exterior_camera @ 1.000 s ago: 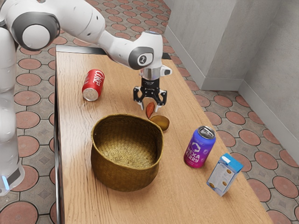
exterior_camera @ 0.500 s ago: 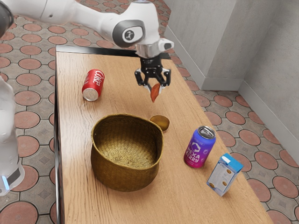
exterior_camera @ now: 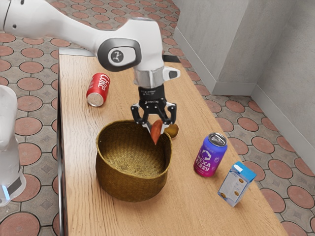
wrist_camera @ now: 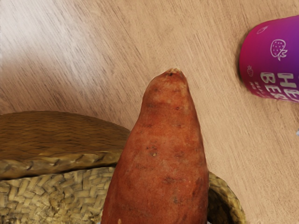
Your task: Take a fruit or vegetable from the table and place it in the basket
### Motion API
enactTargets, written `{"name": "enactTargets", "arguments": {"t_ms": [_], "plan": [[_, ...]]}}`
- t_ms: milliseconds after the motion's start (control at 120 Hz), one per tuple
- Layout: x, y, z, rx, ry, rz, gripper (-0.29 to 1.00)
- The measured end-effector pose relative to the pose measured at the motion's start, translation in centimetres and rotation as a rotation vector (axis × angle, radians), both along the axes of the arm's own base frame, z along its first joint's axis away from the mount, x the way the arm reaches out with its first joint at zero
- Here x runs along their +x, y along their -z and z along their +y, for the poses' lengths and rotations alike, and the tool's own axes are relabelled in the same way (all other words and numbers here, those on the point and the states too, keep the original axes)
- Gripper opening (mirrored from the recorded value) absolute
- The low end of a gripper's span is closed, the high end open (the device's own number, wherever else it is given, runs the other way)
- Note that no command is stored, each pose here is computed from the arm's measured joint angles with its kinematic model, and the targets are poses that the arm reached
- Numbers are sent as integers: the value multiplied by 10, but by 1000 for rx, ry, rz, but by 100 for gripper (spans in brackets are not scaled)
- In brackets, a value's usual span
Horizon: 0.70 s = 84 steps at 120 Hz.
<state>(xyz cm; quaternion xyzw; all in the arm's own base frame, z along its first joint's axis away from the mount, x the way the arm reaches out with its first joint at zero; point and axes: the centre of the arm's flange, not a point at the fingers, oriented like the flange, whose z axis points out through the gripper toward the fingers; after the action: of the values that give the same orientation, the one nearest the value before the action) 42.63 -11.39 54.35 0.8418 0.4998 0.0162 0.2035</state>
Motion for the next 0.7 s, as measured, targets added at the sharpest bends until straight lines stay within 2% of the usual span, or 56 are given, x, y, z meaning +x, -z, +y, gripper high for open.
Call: {"name": "enactTargets", "arguments": {"t_ms": [92,158,367,433,492,558,700], "plan": [[0,1,0,-17,-31,14,41],[0,1,0,-24,-49,21,52],[5,-7,11,-52,-124,29,66],[19,-67,10,-30,-141,-48,68],[42,-144,27,-39,-182,-90,68],[52,-170,68,-58,-278,-36,69],[46,-166,113,-49,-479,126,70]]}}
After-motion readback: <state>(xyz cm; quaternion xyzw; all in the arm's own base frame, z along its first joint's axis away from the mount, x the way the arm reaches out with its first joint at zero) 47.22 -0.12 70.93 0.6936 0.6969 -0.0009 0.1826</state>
